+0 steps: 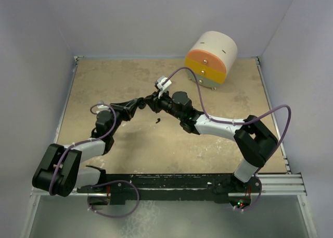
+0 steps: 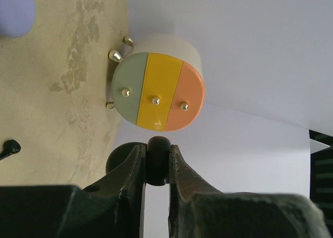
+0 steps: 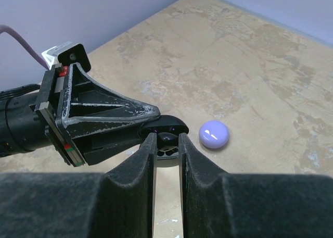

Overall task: Insert the wireless bluetooth earbuds into the charging case
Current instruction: Adjust the earbud with the charging case.

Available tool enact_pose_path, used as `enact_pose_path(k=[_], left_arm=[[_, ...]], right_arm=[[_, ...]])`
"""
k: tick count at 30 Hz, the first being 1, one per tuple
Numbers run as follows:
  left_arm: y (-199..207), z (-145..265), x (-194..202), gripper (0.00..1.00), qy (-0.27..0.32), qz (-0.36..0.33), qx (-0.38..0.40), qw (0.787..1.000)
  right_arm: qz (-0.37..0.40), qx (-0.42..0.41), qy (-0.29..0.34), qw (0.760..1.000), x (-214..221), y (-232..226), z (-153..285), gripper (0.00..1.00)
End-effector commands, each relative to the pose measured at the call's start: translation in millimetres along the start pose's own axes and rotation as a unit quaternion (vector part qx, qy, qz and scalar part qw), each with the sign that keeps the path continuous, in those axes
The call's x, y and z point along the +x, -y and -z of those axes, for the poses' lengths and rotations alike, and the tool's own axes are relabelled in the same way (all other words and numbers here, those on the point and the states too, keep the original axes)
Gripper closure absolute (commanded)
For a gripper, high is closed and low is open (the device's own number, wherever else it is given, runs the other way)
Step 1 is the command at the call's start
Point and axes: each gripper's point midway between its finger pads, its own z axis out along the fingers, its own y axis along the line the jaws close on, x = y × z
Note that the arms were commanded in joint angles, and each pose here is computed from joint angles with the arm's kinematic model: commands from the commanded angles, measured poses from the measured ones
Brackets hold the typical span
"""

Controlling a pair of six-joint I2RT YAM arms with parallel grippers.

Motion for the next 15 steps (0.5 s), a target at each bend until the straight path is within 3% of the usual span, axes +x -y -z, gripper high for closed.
enact_pose_path(k=[1,15], left_arm=[[38.6,-4.4,7.2,1.0,-0.012,-0.001,0.056,0.998],[42.3,-8.3,12.4,1.0,-0.021,-0.004,0.058,0.998]], right_arm=[[0.01,-0.006,0.05,0.999,-42.7,-5.4,0.4,0.79],[0.013,-0.008,0.047,0.999,-41.1,-5.8,-1.8,0.8]])
